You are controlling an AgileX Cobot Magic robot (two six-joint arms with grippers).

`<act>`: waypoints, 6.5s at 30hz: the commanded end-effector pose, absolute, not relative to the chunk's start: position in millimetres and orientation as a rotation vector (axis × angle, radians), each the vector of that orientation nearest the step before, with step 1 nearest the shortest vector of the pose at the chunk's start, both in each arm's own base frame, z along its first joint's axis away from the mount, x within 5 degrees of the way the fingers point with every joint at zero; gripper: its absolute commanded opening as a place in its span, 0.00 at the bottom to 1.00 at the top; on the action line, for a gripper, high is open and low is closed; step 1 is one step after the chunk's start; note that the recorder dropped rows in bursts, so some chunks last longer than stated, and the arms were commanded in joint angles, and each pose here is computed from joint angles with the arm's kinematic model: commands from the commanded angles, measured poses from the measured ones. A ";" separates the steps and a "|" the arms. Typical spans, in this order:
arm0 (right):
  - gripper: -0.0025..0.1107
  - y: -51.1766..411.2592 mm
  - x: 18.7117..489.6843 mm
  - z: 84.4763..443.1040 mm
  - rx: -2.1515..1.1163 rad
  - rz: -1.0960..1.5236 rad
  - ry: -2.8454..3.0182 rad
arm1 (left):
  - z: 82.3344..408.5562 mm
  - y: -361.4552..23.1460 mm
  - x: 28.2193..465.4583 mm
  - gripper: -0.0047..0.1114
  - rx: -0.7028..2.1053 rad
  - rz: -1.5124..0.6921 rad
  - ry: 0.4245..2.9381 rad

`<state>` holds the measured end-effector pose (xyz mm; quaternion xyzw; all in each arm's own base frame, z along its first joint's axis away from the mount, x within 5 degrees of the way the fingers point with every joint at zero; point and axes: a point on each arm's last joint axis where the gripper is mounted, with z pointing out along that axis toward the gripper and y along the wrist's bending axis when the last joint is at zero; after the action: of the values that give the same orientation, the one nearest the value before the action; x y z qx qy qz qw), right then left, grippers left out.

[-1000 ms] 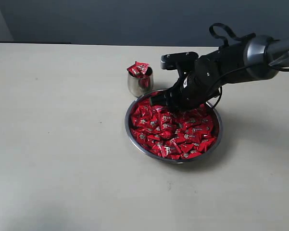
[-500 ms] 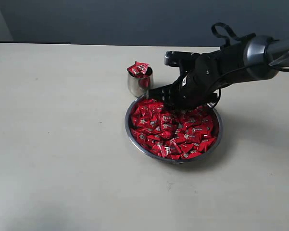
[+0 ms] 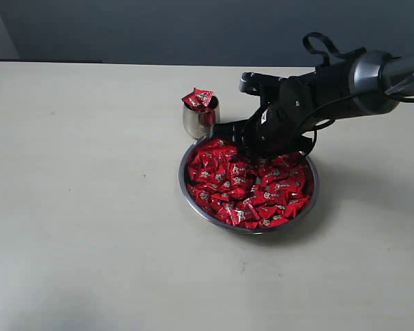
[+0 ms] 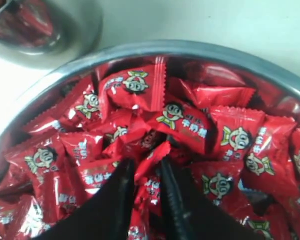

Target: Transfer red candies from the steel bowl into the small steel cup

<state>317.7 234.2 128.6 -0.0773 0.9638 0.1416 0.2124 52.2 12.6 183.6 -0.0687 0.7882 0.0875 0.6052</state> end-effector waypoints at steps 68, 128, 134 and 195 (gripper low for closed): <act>0.02 235.9 330.7 118.8 -0.009 0.241 2.832 | 183.0 10.8 52.6 0.04 -0.126 0.179 1.817; 0.02 238.1 301.3 253.0 -0.727 0.316 2.763 | 183.0 10.8 52.6 0.04 -0.126 0.179 1.817; 0.02 253.6 329.6 265.7 -0.809 0.335 2.745 | 183.0 10.8 52.6 0.04 -0.126 0.179 1.817; 0.02 314.8 419.8 201.5 -0.886 0.293 2.622 | 183.0 10.8 52.6 0.04 -0.126 0.179 1.817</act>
<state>416.6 317.0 199.0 -0.3099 0.9296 0.1074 0.1678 52.5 11.2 183.6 -0.0582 0.7891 0.0795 0.6063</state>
